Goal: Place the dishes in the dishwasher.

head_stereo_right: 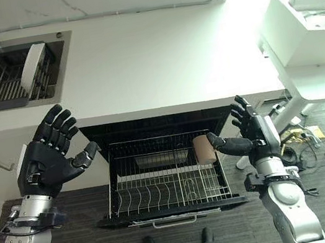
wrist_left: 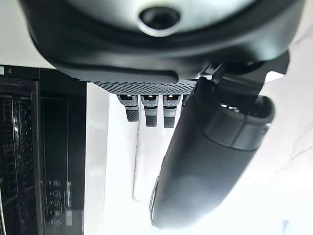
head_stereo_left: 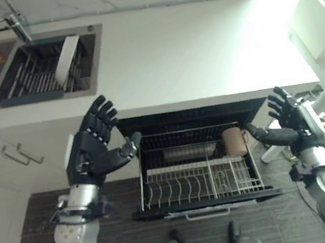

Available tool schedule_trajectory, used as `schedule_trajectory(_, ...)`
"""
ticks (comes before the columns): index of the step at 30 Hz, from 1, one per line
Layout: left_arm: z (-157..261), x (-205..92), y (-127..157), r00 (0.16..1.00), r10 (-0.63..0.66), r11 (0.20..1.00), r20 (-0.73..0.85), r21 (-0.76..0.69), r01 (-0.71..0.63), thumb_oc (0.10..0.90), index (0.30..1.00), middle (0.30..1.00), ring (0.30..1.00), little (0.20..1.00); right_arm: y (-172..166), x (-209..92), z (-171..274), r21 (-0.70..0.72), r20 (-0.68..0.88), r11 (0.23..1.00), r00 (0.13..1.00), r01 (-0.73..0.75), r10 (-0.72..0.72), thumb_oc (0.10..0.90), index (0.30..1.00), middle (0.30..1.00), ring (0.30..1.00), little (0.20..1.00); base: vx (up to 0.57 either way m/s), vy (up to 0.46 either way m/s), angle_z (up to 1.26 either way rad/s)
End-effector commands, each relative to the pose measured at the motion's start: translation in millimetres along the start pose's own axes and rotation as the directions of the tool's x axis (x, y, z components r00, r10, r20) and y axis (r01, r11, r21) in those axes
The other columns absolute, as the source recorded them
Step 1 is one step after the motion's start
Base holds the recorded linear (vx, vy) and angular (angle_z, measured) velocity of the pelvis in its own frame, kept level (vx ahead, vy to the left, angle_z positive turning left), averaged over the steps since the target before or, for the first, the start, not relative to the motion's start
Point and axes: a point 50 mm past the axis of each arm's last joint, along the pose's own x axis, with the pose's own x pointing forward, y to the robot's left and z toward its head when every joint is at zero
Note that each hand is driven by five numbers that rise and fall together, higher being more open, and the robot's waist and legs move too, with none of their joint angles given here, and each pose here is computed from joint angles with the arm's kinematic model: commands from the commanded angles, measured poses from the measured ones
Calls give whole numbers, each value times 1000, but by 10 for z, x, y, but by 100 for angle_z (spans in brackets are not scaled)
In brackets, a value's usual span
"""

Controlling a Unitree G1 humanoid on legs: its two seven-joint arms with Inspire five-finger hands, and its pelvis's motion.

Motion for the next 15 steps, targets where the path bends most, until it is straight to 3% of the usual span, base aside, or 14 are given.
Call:
schedule_trajectory(1, 512, 135, -83, 953, -80, 997, 291, 14, 80, 800, 900, 900, 900, 900, -91, 99, 650, 8, 367, 999, 929, 34, -35, 800, 900, 900, 900, 900, -45, 25, -44)
schedule_trajectory(11, 558, 157, -182, 928, -76, 995, 365, -32, 94, 800, 900, 900, 900, 900, -162, 113, 818, 1, 458, 995, 885, 98, -87, 800, 900, 900, 900, 900, 31, -119, 10)
schedule_trajectory(15, 563, 133, -166, 930, -37, 994, 365, -79, 70, 800, 900, 900, 900, 900, -125, 199, 907, -22, 473, 996, 879, 86, -65, 800, 900, 900, 900, 900, -6, 161, -8)
